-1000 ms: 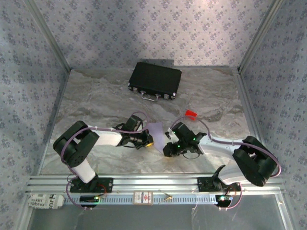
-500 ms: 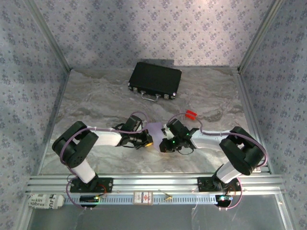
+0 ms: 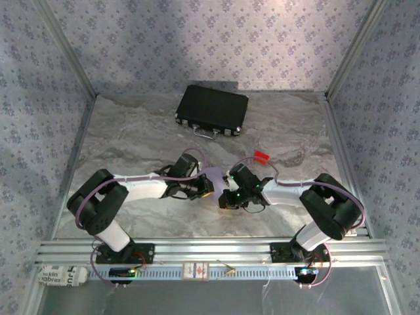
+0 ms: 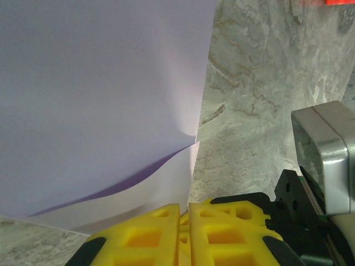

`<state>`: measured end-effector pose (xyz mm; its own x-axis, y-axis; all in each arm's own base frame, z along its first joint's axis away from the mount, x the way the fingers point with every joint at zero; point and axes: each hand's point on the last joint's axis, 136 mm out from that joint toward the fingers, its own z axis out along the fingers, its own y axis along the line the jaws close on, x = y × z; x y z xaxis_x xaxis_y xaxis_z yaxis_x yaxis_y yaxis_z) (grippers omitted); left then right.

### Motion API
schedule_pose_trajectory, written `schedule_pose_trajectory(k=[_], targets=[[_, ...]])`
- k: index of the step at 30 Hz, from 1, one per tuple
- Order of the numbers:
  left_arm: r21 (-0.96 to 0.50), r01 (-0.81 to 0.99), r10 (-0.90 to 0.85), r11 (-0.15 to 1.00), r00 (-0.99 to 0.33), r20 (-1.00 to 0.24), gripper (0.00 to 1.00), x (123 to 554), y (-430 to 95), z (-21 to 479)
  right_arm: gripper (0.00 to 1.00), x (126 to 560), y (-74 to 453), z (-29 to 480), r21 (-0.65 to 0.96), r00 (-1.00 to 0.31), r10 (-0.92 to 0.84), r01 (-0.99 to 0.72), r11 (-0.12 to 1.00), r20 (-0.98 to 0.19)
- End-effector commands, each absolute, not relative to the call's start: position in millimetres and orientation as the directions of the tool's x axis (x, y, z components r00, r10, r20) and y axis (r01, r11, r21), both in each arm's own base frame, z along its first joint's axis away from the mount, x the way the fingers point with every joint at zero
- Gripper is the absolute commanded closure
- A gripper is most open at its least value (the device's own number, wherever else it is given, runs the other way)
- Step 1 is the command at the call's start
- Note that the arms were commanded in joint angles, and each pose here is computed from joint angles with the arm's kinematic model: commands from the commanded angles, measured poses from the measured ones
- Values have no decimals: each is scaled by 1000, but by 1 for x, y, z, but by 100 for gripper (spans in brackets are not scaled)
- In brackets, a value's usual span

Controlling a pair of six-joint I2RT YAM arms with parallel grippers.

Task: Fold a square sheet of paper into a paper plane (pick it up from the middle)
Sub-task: Third fold the triangle at the center of the table.

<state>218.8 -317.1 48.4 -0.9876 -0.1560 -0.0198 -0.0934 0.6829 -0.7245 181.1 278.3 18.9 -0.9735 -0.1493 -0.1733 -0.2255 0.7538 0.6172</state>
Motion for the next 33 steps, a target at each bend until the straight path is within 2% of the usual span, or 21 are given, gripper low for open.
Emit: schedule_pose_trajectory(k=[1,12,33], targets=[[-693,-106,-166,713,-986,-21,88,221,-318,40,97,175,260,-4,551,-986,-114,-161,819,-119],[-598,-167,-234,784,-972,-36,90,225,-286,0,99,170,254,-10,526,-989,-114,-147,838,-95],[-607,-194,-273,770,-961,-40,90,247,-242,-6,100,165,252,-19,512,-989,-125,-145,847,-73]])
